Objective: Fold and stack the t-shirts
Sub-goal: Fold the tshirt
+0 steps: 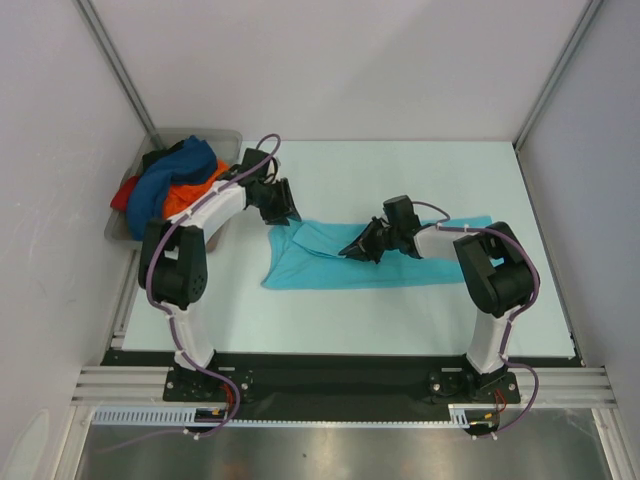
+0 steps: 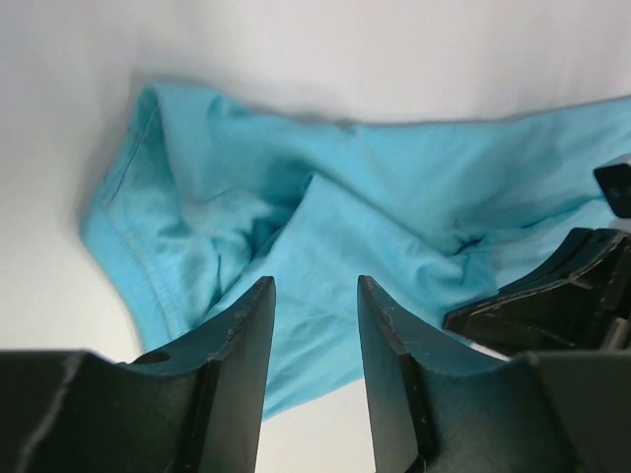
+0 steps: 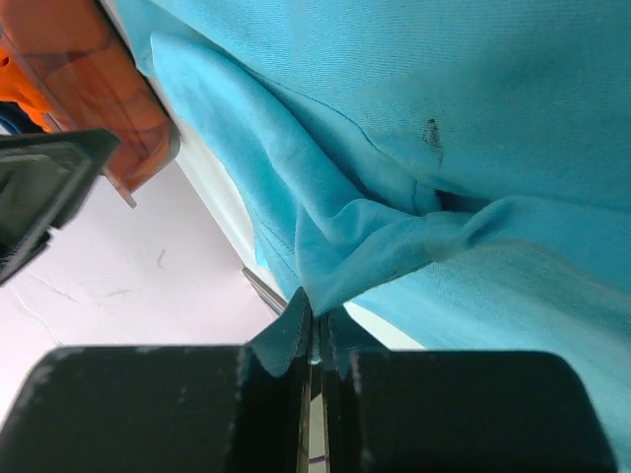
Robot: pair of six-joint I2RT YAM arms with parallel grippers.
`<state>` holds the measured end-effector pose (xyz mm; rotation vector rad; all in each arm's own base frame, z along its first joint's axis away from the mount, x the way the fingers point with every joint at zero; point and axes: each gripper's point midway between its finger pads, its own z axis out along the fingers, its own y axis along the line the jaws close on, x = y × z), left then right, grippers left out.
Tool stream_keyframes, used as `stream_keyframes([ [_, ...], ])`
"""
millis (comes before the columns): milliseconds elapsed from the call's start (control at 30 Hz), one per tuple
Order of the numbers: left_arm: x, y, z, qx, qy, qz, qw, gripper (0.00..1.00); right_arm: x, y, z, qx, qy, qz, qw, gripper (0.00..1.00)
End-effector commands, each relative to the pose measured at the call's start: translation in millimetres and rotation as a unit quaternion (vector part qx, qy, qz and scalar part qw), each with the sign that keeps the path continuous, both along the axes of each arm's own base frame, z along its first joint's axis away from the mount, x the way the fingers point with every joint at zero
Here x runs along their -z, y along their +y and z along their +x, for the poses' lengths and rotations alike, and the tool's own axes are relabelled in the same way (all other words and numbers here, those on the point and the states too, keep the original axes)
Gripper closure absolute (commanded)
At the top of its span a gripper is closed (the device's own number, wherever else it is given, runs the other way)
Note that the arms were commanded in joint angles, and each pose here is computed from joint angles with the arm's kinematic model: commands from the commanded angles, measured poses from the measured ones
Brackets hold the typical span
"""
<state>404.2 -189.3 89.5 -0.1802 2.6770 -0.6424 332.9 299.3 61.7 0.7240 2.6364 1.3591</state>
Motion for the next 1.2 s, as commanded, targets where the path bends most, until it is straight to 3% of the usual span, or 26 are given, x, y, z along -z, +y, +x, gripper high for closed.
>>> stream_keyframes([
  [0, -6.6, -13.1, 9.6, 0.042, -0.012, -0.012, 0.999, 0.56, -12.9, -2.5, -3.0, -0.014, -0.017, 0.007, 1.000, 1.00],
  [400, 27.3, -12.3, -5.1, 0.050, 0.028, 0.021, 0.998, 0.60, -6.9, -6.1, -3.8, -0.014, -0.012, 0.012, 1.000, 1.00],
  [700, 38.8, -24.8, -12.2, 0.057, 0.049, -0.007, 0.997, 0.65, -4.1, -5.1, -2.9, -0.016, -0.010, 0.013, 1.000, 1.00],
  [800, 39.7, -24.3, -13.4, 0.058, 0.053, -0.005, 0.997, 0.73, -4.2, -4.6, -2.0, -0.017, -0.013, 0.014, 1.000, 1.00],
  [833, 39.8, -23.2, -14.9, 0.058, 0.057, -0.002, 0.997, 0.87, -4.1, -4.5, -1.7, -0.018, -0.012, 0.015, 1.000, 1.00],
  [900, 35.2, -20.8, -13.0, 0.055, 0.053, 0.003, 0.997, 1.00, -4.9, -6.0, -1.1, -0.023, -0.015, 0.016, 0.999, 1.00],
  [1167, 12.4, -8.0, -13.4, 0.041, 0.034, 0.035, 0.998, 1.00, -8.4, -10.1, -3.5, -0.060, -0.026, 0.015, 0.998, 1.00],
])
